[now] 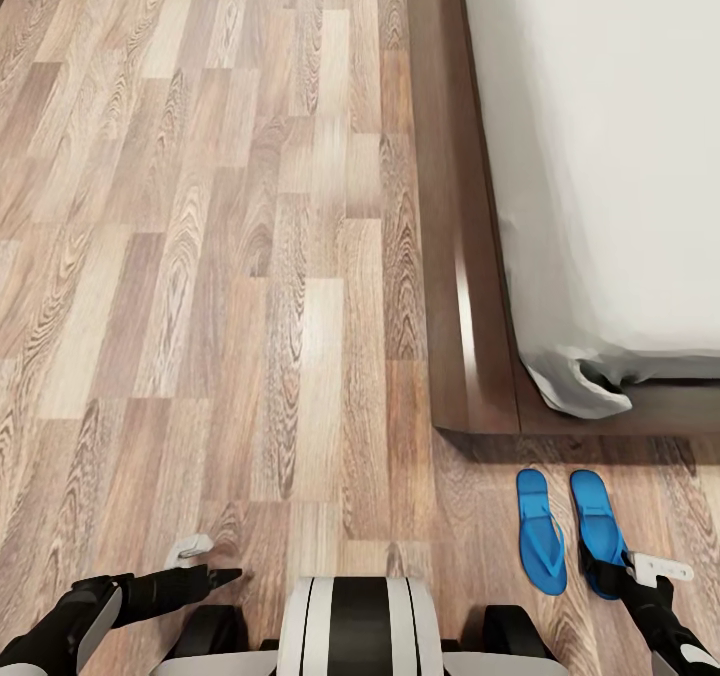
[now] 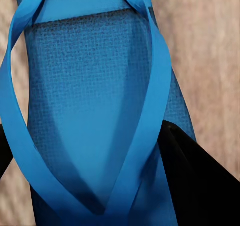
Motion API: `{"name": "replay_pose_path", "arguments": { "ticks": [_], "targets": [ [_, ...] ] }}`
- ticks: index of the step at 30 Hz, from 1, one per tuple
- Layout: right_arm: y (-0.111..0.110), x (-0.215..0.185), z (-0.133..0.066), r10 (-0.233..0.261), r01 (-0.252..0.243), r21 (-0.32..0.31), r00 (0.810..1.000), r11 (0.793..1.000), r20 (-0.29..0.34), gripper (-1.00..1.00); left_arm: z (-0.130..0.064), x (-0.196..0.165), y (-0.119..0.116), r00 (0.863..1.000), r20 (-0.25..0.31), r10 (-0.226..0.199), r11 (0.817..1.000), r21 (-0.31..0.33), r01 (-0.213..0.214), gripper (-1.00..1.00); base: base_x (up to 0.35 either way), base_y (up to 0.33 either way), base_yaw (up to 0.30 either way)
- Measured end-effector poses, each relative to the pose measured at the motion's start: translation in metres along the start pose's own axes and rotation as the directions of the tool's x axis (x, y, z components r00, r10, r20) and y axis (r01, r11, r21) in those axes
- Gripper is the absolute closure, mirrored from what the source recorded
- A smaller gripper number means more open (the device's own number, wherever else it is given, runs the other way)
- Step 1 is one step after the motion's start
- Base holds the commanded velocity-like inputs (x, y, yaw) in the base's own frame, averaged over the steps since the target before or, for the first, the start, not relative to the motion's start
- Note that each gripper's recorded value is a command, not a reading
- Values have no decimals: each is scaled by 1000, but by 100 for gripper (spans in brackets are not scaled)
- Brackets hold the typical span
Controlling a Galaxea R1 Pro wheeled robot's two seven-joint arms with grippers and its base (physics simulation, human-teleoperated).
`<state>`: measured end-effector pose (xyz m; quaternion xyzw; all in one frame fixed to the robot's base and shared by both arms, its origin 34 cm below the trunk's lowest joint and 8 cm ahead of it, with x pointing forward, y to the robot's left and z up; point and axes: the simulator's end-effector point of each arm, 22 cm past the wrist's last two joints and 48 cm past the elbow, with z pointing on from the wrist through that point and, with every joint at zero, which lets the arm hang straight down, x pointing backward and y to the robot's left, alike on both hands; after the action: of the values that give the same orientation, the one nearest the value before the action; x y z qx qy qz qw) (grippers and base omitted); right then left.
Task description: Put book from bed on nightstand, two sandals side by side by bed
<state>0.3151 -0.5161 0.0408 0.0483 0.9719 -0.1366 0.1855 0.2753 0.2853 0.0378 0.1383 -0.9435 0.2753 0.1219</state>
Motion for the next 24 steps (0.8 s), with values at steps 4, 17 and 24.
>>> {"name": "replay_pose_path", "arguments": {
  "ticks": [4, 17, 24],
  "targets": [
    [0, 0, 0, 0, 0, 0, 1000, 1000, 0, 100, 0, 0, 0, 1000, 0, 0, 1000, 0, 0, -100, 0, 0, 0],
    [0, 9, 2, -6, 6, 0, 1000, 1000, -16, 100, 5, 6, 4, 1000, -14, -14, 1000, -1, 14, -100, 0, 0, 0],
    [0, 10, 1, -5, 5, 1, 1000, 1000, -19, -100, 5, 6, 4, 1000, -14, -14, 1000, -1, 14, -100, 0, 0, 0]
  ]
}}
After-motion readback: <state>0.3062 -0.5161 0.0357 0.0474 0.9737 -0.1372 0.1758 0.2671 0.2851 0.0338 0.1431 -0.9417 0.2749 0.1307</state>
